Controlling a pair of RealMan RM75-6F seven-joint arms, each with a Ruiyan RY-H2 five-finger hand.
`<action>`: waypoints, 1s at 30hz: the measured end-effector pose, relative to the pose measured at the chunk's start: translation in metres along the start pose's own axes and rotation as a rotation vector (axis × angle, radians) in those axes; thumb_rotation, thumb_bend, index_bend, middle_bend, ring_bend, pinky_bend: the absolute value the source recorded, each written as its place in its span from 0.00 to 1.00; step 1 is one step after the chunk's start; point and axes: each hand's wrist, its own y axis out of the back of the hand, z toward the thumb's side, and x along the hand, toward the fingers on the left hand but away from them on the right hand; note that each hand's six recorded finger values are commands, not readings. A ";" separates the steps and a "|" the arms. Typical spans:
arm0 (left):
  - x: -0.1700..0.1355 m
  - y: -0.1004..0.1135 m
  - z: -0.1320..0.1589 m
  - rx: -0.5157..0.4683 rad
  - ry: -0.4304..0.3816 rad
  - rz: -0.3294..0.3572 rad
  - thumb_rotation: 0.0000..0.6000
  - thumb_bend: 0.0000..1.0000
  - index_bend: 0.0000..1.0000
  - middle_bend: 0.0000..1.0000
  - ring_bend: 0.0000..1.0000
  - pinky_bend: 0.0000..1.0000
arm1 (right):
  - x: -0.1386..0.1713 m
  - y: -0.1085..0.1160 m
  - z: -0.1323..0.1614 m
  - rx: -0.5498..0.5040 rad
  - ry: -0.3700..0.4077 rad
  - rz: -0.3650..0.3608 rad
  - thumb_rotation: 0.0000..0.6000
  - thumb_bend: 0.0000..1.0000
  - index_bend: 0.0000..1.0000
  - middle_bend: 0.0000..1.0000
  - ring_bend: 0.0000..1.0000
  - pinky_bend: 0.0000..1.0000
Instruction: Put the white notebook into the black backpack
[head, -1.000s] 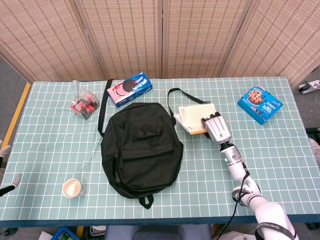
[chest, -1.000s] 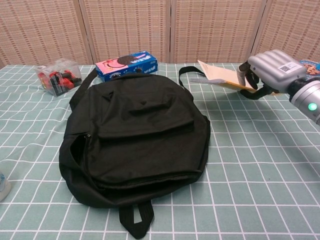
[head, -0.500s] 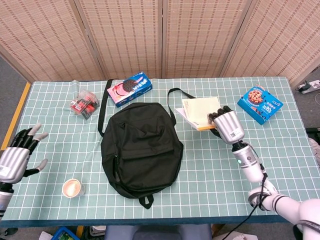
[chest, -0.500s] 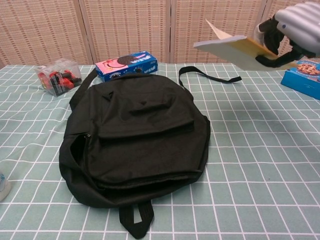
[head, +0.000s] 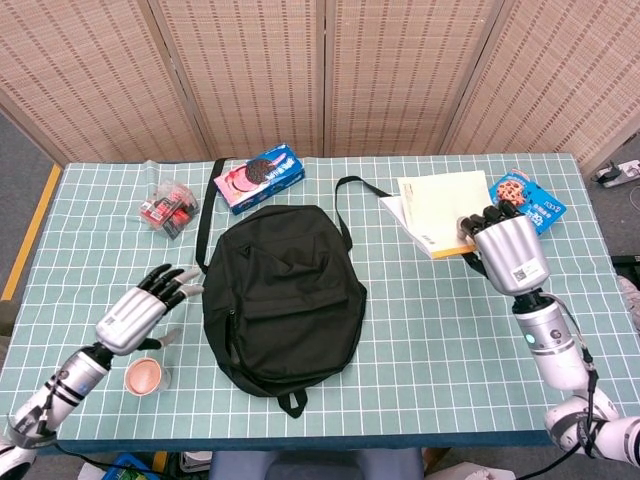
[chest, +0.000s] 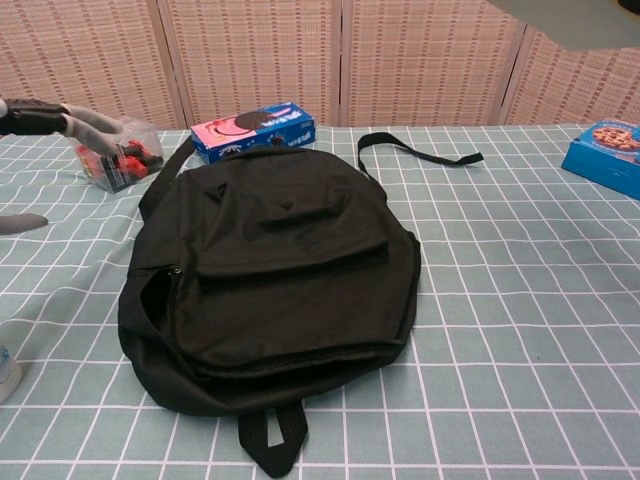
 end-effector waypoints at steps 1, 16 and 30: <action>0.004 -0.003 0.008 0.000 -0.027 -0.011 1.00 0.33 0.21 0.10 0.10 0.03 | 0.001 0.000 0.000 0.000 0.000 0.002 1.00 0.30 1.00 0.72 0.57 0.46; 0.062 -0.046 0.061 -0.006 -0.166 -0.132 1.00 0.29 0.20 0.10 0.11 0.04 | 0.004 -0.009 -0.001 -0.004 -0.007 0.016 1.00 0.30 1.00 0.72 0.57 0.46; 0.072 -0.093 0.049 0.054 -0.112 -0.239 1.00 0.21 0.06 0.10 0.10 0.04 | 0.005 -0.017 -0.002 -0.023 -0.008 0.026 1.00 0.30 1.00 0.72 0.57 0.46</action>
